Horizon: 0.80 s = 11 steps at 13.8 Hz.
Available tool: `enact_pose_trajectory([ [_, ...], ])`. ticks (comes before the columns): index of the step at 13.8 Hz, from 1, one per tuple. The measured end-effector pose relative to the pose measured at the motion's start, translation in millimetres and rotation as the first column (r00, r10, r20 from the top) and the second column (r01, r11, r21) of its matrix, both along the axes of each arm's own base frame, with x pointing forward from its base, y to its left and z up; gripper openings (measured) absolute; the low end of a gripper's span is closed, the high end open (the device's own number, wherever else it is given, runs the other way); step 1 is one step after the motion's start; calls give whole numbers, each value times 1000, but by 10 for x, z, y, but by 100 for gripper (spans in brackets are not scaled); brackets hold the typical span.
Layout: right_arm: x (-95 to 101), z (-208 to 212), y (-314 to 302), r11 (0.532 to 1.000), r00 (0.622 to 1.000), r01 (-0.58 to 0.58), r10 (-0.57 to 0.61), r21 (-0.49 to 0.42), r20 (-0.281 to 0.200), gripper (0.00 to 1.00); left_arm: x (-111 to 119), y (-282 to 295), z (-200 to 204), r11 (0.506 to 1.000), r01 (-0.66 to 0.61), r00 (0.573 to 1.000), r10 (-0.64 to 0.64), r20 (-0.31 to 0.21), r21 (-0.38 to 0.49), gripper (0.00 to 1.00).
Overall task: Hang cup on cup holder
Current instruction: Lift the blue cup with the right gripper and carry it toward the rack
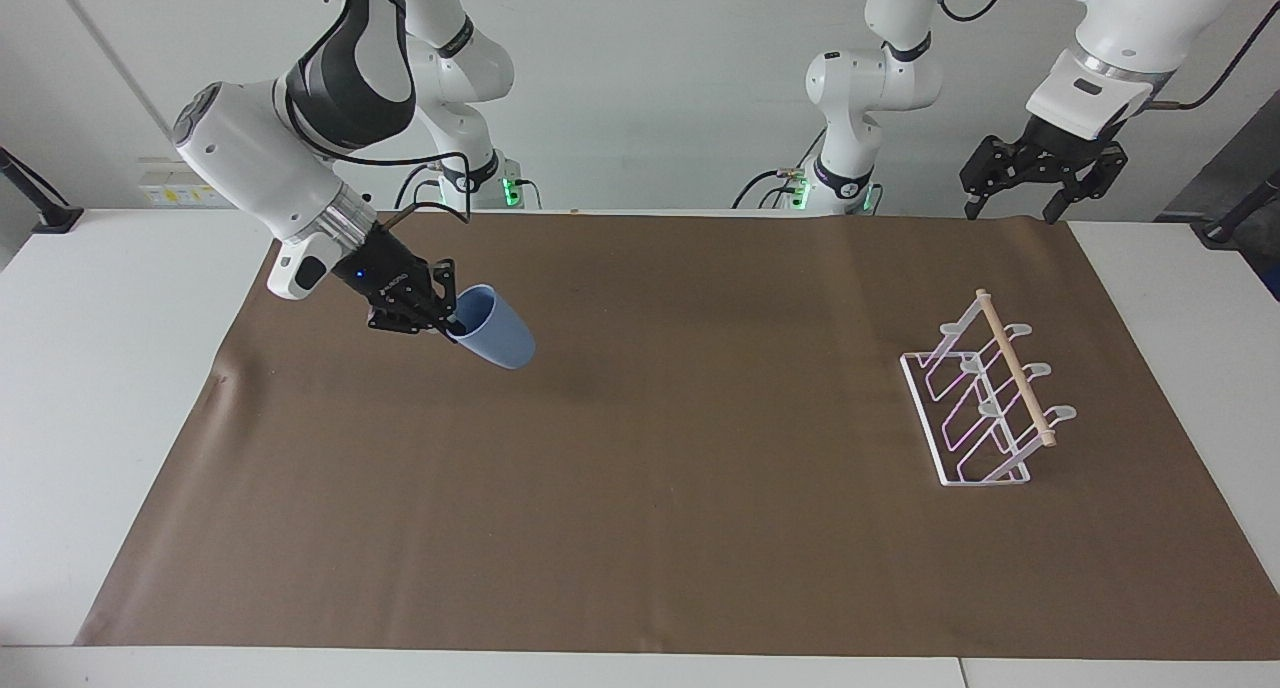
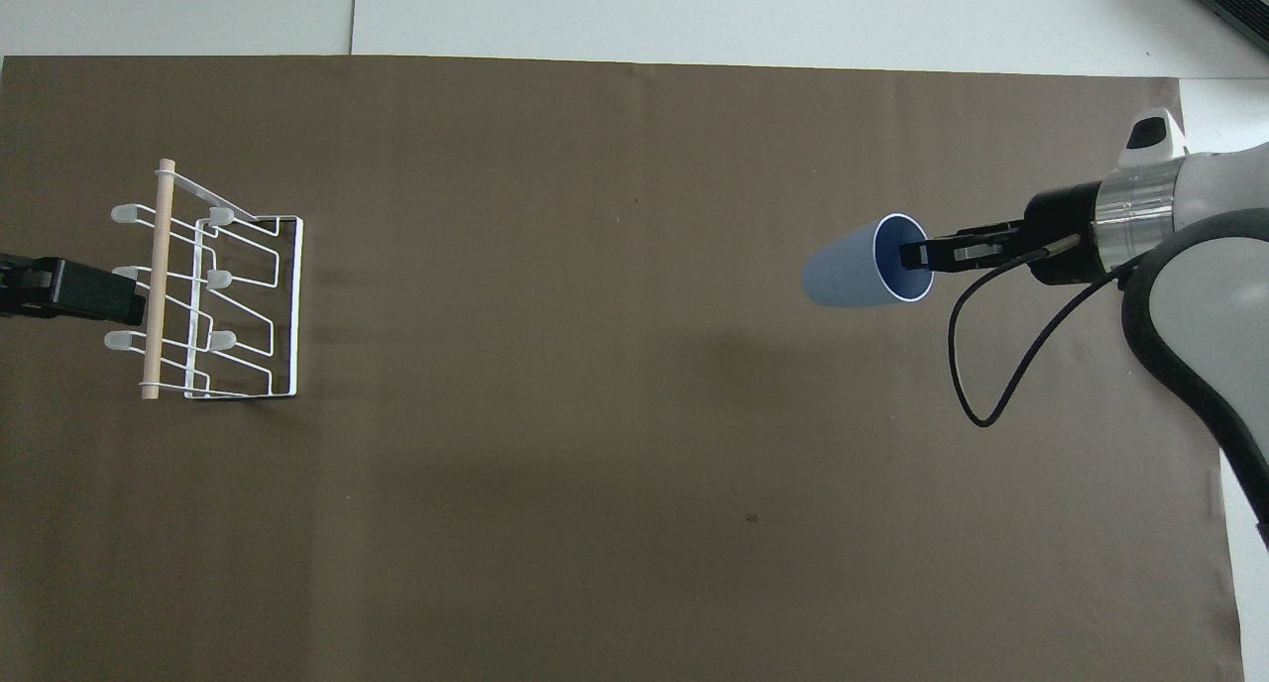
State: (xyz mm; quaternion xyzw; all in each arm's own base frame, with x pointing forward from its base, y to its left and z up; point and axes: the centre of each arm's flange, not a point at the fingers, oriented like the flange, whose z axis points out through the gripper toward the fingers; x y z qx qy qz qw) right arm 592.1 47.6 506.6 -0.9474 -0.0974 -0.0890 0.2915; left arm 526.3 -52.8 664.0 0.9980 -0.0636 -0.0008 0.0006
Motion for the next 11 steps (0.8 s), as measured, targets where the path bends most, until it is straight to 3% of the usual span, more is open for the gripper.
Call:
enact_pose_trajectory([
  [3, -36, 82, 106, 981, 994, 82, -67, 177, -87, 4, 0, 0, -4, 1000, 0, 1000, 0, -1, 0, 100],
  [6, -64, 178, 245, 945, 989, 109, -73, 309, -128, 4, -16, -98, -21, 999, -33, 999, 33, -5, -2, 100],
  [8, -79, 204, 394, 898, 984, 131, -67, 419, -163, 4, -51, -338, -16, 997, -74, 997, 74, -11, -33, 100],
  [11, -101, 215, 538, 817, 965, 202, -72, 540, -253, 4, -107, -647, -6, 980, -167, 986, 163, -41, -105, 100],
])
